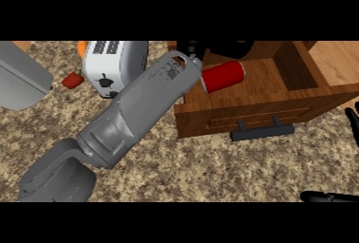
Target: Pick up the can, place it into the drawer and close the drawer
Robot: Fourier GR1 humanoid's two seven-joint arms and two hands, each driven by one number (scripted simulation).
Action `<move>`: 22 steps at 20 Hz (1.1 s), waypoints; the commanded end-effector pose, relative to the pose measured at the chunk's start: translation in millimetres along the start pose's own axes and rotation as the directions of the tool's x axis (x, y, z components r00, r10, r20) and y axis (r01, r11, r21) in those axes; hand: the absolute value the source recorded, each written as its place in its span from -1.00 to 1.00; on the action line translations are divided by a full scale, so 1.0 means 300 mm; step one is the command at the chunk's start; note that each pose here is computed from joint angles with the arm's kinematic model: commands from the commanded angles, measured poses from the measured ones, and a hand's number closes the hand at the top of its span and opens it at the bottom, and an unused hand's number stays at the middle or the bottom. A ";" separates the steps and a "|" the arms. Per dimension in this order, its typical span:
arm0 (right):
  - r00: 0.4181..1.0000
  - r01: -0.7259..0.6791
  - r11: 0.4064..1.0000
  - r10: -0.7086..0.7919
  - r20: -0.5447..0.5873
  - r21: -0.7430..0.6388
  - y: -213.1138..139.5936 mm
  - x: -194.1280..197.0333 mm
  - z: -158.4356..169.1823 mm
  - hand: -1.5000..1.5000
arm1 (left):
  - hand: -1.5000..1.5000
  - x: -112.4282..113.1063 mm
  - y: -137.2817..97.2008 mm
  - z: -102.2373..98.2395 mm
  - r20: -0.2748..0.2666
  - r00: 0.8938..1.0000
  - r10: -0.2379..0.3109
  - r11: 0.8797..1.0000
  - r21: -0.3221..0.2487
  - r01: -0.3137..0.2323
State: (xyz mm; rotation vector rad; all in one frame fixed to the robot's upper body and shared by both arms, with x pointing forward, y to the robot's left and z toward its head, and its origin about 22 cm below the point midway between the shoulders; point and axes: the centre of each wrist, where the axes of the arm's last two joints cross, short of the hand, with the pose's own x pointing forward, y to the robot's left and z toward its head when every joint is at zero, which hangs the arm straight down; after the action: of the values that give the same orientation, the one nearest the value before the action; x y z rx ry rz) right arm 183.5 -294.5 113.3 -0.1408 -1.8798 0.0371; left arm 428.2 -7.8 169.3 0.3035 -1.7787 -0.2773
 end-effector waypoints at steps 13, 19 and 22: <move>0.993 -0.100 0.995 0.100 0.069 -0.011 -0.019 0.016 -0.006 -1.00 | -1.00 0.006 -0.008 0.007 -0.008 0.998 0.063 0.994 0.086 -0.062; 0.940 -0.302 0.952 0.290 0.179 0.045 0.015 0.103 -0.020 -1.00 | -1.00 0.015 -0.004 0.000 -0.056 0.993 0.107 0.991 0.091 -0.102; 0.914 -0.367 0.929 0.349 0.207 0.054 0.031 0.128 -0.042 -1.00 | -1.00 0.012 -0.008 0.009 -0.031 0.988 0.150 0.985 0.093 -0.146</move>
State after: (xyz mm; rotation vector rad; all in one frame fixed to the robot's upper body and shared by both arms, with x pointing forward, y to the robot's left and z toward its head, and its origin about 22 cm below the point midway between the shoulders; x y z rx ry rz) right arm 178.9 -287.5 143.7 -0.3735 -1.9969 0.3118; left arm 426.8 -7.4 165.0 0.2788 -1.7631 -0.1174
